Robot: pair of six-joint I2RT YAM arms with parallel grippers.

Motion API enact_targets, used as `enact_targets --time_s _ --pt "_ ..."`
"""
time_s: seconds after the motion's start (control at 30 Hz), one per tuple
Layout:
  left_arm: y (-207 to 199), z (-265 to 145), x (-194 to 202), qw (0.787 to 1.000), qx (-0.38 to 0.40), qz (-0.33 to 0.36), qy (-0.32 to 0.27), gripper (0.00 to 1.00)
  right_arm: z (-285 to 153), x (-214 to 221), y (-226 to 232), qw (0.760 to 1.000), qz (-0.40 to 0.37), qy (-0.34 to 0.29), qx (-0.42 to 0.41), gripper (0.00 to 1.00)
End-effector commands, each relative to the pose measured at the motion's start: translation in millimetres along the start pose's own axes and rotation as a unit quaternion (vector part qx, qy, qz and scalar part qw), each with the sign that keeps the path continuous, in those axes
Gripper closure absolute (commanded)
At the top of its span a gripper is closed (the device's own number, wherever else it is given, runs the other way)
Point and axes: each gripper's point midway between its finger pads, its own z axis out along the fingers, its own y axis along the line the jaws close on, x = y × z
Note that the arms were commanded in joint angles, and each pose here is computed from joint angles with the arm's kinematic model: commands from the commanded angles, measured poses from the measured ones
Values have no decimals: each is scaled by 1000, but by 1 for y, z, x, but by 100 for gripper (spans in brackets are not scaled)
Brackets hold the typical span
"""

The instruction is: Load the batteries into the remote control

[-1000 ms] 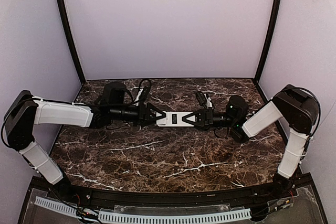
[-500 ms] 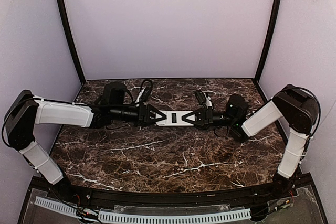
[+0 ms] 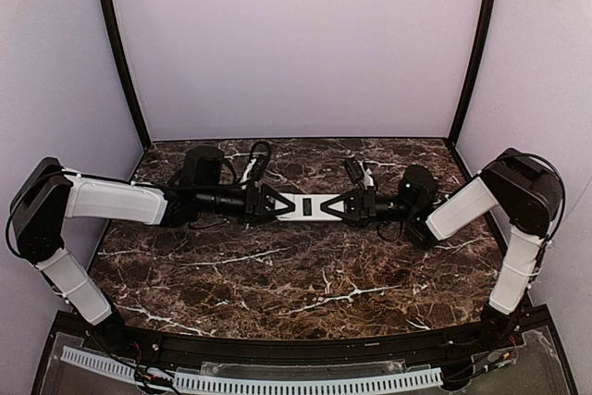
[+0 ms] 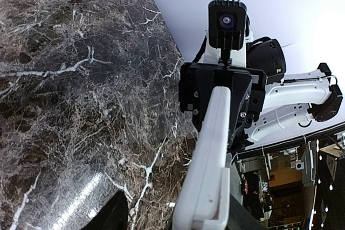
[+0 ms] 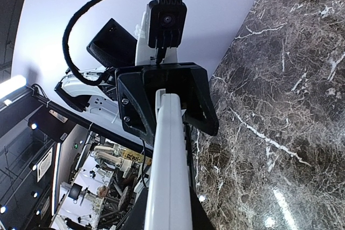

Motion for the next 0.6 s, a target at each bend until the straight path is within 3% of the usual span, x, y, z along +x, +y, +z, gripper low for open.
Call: enact_targets --time_s 0.0,0.23,0.57 --pt "-1 -5 1 1000 -6 -1 -8 42 -10 -21 85 970 -203 -48 -124 100" --pt "-14 -15 -16 999 1 15 -37 27 -12 -17 78 973 -194 -44 -118 100" --pt "-18 -24 -31 998 12 5 -68 28 -12 -14 75 974 -190 -42 -115 100"
